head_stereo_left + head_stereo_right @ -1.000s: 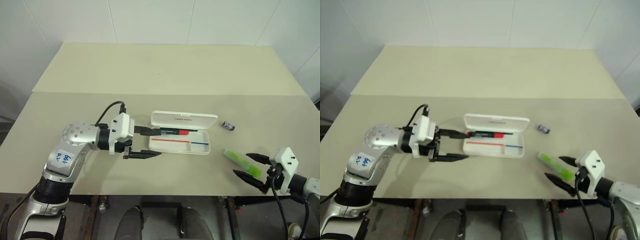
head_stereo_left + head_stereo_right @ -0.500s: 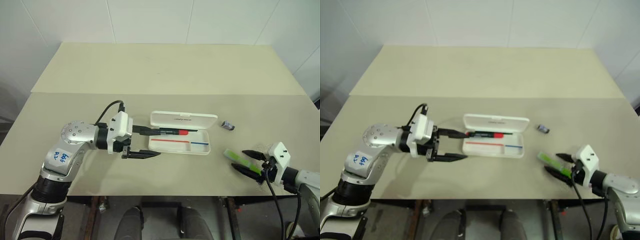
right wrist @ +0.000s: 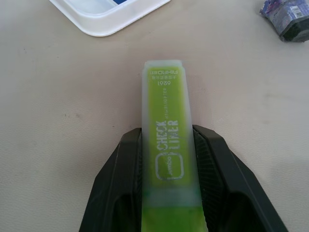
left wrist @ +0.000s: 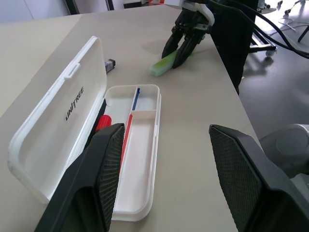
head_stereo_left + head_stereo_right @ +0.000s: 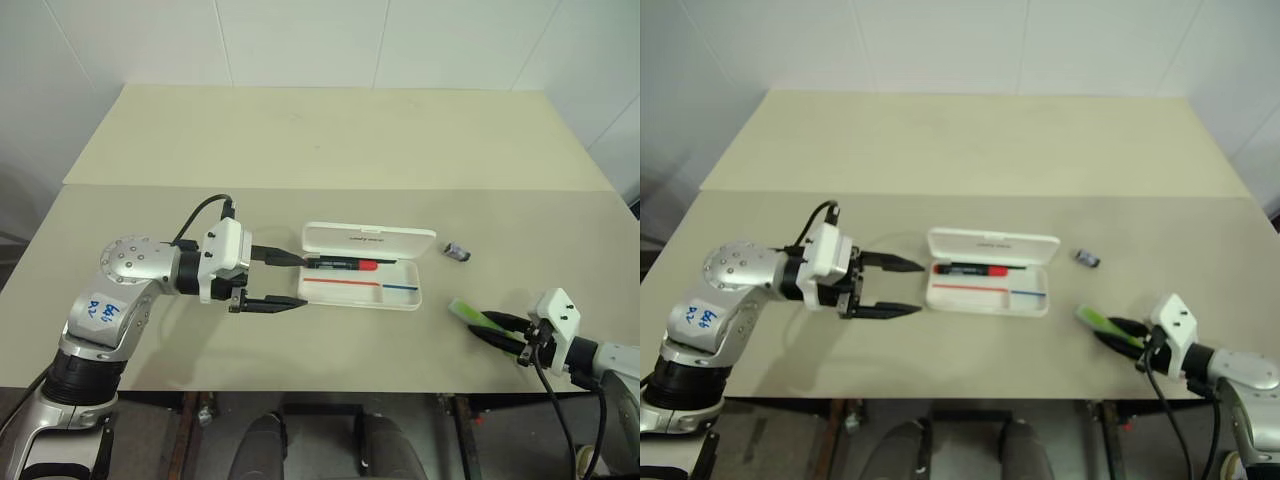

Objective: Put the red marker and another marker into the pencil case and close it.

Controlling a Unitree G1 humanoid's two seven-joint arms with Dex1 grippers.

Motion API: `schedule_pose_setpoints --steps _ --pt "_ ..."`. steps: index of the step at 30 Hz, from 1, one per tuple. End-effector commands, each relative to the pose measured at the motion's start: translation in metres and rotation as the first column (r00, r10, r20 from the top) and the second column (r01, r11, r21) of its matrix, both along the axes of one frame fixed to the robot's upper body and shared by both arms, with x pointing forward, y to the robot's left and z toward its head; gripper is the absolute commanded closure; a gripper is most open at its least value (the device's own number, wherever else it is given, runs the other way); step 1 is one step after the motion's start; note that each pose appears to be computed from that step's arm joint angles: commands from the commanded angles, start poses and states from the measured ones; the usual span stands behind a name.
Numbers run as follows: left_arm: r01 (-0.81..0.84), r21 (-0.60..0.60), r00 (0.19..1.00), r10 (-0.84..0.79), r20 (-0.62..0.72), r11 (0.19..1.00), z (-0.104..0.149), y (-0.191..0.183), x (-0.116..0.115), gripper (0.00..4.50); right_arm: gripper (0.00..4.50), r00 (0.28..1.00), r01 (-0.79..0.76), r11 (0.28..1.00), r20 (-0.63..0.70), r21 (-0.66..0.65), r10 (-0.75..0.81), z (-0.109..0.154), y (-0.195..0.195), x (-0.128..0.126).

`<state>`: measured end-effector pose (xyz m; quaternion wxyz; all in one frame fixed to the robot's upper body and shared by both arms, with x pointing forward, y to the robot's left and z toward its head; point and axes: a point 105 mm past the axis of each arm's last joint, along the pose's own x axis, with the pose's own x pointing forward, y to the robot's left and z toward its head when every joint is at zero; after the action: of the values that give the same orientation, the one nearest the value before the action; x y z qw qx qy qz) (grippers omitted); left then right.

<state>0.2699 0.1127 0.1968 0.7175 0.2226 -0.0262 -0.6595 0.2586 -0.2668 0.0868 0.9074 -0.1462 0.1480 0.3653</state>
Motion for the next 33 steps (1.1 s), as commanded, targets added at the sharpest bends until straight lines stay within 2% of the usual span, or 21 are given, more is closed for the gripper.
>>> schedule_pose_setpoints --steps 1,9,16,22,29,33 --pt "-0.012 0.009 0.999 0.011 0.050 1.000 0.009 0.011 -0.001 1.50 3.39 0.997 -0.059 0.998 0.042 -0.022 0.060 0.012 0.011 0.004" --pt "-0.031 0.060 0.999 0.029 0.036 0.998 -0.001 0.026 -0.007 1.50 3.39 0.941 -0.288 0.957 0.177 -0.021 0.287 0.059 0.072 0.014" --pt "-0.065 0.061 0.997 0.063 0.032 0.996 -0.005 0.035 -0.006 1.50 3.39 0.855 -0.478 0.878 0.230 -0.002 0.465 0.078 0.126 0.015" --pt "-0.078 0.067 0.997 0.076 0.027 0.995 -0.010 0.041 -0.008 1.50 3.39 0.766 -0.613 0.790 0.240 -0.006 0.596 0.077 0.170 0.019" --pt "-0.097 0.065 0.995 0.096 0.026 0.993 -0.012 0.044 -0.009 1.50 3.39 0.691 -0.698 0.716 0.237 -0.030 0.683 0.071 0.204 0.033" --pt "-0.105 0.063 0.994 0.103 0.027 0.993 -0.013 0.043 -0.011 1.50 3.39 0.682 -0.707 0.706 0.233 -0.033 0.694 0.068 0.210 0.044"
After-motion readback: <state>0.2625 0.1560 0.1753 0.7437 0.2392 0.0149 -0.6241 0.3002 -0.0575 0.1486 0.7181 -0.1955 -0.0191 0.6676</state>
